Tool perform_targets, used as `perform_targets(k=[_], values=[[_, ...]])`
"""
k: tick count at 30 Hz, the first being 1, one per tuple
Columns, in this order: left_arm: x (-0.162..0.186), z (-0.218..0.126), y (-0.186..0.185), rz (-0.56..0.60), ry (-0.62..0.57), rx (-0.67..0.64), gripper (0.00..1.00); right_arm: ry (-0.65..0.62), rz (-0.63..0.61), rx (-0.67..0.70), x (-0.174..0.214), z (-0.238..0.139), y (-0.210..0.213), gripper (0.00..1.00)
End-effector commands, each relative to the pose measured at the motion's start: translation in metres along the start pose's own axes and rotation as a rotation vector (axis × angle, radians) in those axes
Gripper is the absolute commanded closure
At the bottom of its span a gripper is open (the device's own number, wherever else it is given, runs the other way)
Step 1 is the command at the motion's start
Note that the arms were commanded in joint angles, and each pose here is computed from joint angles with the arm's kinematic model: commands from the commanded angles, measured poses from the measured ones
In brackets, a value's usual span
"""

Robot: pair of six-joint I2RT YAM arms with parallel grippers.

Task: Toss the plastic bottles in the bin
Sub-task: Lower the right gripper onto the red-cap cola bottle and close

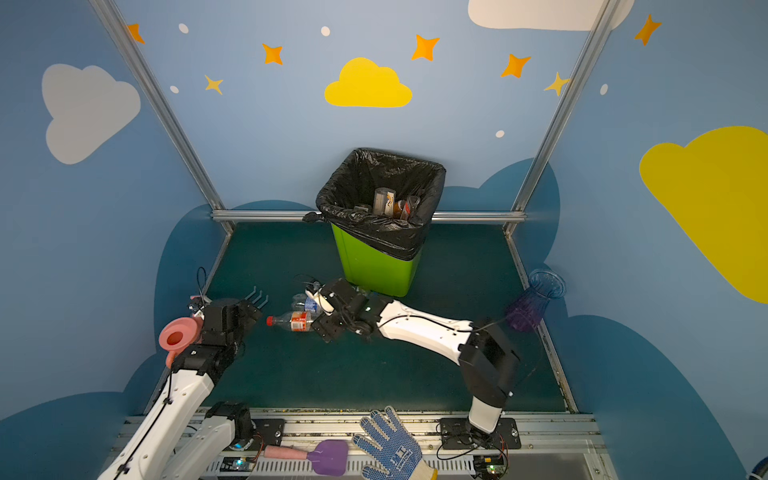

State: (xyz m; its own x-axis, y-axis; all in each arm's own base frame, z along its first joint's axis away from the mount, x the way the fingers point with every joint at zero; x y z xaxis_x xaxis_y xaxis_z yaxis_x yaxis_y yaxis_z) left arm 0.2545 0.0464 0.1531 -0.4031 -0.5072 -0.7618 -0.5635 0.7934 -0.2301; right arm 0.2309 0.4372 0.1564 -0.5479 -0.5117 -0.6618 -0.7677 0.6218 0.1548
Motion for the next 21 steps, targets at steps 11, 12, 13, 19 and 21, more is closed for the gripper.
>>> perform_targets(k=[11,12,13,19,21], values=[[0.014,-0.001,0.017,-0.016,0.028,-0.027,0.00,0.294,-0.235,0.108,0.030,0.067,0.001,0.17],[0.015,-0.001,0.018,-0.014,0.030,-0.027,0.00,0.302,-0.246,0.115,0.032,0.071,0.001,0.16],[0.016,0.000,0.017,-0.014,0.033,-0.021,0.00,0.307,-0.255,0.120,0.033,0.074,0.002,0.16],[0.019,0.000,0.020,-0.009,0.040,-0.025,0.00,0.360,-0.284,0.158,0.041,0.088,0.000,0.16],[0.018,-0.002,0.021,-0.011,0.032,-0.027,0.00,0.372,-0.291,0.155,0.043,0.092,0.001,0.17]])
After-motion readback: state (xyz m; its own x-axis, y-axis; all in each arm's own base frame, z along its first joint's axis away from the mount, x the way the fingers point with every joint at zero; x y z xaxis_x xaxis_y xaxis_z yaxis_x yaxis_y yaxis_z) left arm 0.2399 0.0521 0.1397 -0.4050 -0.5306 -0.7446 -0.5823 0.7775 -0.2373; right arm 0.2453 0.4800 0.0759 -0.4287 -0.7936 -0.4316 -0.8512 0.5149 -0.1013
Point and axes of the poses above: each gripper's point midway between its finger pads, its own z axis out along the fingers, its own y axis along the line the jaws close on, x = y × z, the point moved 1 cm from there along -z, back along the fingers, and after that the axes turned 14 degrees about z, right-handed, at the moved point
